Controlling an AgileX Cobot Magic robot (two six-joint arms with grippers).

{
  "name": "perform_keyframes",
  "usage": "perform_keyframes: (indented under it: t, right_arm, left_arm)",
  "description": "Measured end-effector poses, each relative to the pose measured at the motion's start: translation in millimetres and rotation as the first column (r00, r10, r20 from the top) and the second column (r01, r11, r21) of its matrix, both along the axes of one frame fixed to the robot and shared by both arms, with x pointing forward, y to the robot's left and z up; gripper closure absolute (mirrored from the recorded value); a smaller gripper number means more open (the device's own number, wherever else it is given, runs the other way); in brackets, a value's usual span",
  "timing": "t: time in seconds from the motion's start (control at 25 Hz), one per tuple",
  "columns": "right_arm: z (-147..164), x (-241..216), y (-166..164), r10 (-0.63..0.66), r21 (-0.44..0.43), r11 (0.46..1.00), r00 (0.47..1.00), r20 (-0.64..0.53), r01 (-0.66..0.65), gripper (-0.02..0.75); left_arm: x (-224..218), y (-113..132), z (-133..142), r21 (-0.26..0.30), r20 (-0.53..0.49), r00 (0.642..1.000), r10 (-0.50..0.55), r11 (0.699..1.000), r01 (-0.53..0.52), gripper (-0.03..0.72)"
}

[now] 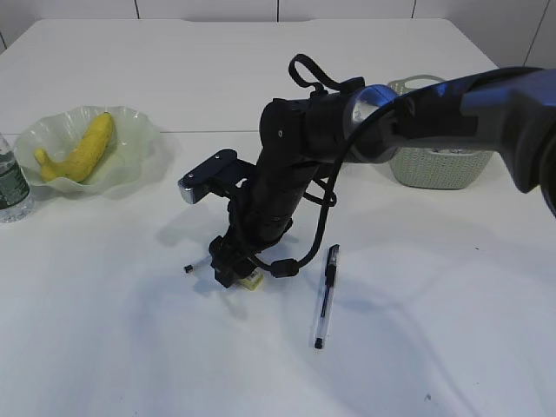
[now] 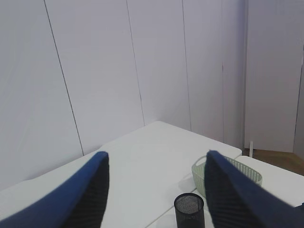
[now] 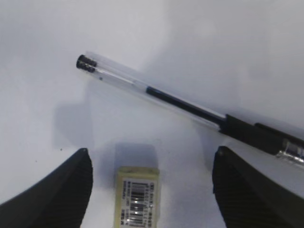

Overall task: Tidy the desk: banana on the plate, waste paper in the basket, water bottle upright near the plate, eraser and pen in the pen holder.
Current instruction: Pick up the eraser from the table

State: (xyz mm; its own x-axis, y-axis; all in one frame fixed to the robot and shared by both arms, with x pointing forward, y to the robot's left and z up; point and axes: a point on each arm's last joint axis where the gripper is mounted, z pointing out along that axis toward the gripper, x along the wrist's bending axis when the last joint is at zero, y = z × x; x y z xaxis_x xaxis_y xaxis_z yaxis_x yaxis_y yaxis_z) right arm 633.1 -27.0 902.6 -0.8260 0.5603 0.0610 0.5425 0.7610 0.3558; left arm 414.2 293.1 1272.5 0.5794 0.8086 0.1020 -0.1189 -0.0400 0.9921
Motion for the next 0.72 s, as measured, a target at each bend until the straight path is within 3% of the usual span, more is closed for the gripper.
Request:
perform_keyframes:
  t: [0.72]
  right_arm:
    - [0.8, 2.4, 0.9, -0.071, 0.024, 0.997, 0.997, 0.003, 0.071, 0.153]
  left_arm:
    - [-0.2, -0.2, 0.7, -0.008, 0.004, 1.0, -0.003, 1.0, 0.003, 0.245]
